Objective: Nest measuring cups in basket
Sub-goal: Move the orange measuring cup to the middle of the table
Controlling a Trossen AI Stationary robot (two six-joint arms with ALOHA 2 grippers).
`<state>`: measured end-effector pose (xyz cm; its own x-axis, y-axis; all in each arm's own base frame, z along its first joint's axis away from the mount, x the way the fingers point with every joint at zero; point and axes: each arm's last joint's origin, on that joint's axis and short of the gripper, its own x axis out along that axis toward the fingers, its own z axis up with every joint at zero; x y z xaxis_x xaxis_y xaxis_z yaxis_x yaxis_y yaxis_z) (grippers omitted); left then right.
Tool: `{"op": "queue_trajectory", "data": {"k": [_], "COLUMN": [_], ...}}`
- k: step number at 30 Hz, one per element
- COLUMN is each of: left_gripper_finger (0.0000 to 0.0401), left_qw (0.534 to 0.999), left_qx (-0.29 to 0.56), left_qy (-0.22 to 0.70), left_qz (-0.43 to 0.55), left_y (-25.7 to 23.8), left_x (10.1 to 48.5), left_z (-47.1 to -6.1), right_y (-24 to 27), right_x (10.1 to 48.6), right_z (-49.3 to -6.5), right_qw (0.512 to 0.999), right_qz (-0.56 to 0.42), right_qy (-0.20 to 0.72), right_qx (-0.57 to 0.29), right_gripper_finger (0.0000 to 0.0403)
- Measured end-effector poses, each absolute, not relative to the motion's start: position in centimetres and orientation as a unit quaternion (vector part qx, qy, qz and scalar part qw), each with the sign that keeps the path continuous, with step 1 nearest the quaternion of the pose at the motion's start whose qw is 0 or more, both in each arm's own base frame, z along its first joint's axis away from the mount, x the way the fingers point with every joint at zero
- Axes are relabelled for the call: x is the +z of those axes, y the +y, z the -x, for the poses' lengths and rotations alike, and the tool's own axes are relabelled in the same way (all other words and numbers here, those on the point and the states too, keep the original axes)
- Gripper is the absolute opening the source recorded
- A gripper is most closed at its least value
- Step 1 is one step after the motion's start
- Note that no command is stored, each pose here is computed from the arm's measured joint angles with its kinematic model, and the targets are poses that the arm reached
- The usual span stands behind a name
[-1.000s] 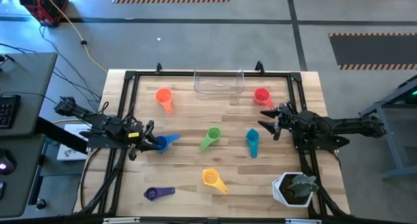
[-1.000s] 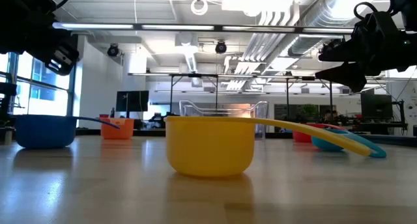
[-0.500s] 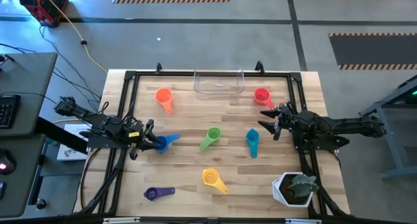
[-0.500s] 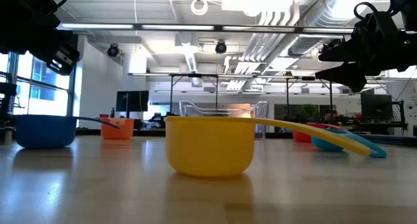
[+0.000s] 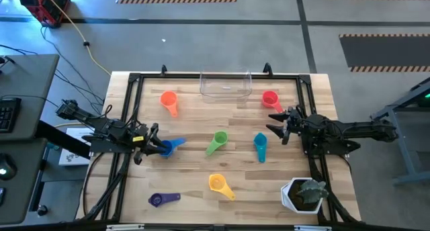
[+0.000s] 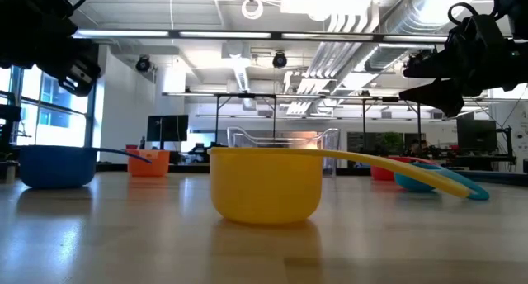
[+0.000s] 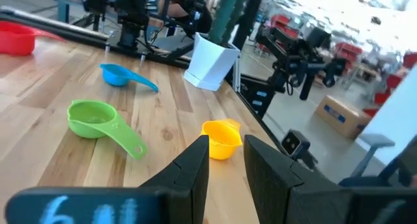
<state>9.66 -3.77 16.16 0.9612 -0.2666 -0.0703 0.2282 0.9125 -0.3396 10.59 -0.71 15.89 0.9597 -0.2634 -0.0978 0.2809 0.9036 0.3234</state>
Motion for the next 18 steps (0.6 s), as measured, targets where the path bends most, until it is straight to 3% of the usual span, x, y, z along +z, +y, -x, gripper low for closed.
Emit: {"op": "queue_trajectory", "data": {"k": [8,18], "left_gripper_finger": [0.0087,0.0087], "left_qw": [0.935,0.917], "left_qx": [-0.048,0.017], "left_qy": [0.043,0.009], "left_qz": [0.350,0.399], "left_y": [-3.36,-2.94], "left_x": [16.38,16.53], "left_z": [-9.75,-9.78], "right_y": [-0.71,-0.71], "right_x": [15.89,15.89], "right_z": [-10.59,-10.59], "right_qw": [0.975,0.975], "right_qz": [-0.170,-0.170], "right_qy": [0.026,0.026], "right_qx": [-0.140,-0.140], "right_gripper_finger": [0.0282,0.0282]}}
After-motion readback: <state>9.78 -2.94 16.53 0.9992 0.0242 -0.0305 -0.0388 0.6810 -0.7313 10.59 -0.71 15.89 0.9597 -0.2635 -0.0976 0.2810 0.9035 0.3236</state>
